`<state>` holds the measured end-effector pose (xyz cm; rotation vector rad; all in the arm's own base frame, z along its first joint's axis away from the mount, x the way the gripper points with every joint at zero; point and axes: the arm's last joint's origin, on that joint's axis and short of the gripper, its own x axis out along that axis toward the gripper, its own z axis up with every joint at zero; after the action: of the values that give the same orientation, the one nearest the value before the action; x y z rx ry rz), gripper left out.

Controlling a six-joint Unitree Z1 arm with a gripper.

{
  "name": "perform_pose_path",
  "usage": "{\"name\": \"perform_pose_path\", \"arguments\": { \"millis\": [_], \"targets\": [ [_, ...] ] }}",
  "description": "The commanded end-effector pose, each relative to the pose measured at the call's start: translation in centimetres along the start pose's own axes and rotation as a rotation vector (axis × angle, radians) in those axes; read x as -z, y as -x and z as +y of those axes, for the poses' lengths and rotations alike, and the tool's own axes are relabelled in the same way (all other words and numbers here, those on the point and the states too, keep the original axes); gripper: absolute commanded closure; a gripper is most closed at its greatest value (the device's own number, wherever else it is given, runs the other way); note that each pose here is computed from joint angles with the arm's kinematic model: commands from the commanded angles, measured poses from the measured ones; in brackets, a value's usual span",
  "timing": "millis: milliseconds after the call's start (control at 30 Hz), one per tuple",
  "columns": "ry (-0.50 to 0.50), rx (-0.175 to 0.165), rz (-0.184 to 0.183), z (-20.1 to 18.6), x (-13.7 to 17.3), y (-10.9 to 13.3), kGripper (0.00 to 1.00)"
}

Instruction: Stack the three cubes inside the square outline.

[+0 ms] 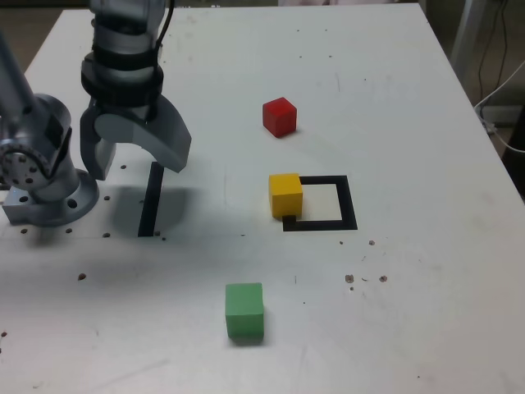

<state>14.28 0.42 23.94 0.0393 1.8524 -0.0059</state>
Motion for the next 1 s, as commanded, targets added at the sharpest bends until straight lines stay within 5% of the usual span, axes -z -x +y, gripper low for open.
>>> {"name": "perform_pose_path", "arguments": {
  "millis": [0, 567, 967],
  "targets": [
    [0.004, -0.001, 0.001, 0.0, 0.2, 0.0, 0.01],
    [0.005, -0.007, -0.008, 0.1, -0.5, 0.6, 0.00],
    [0.015, -0.055, -0.054, 1.1, -6.6, 4.4, 0.01]
  ]
}}
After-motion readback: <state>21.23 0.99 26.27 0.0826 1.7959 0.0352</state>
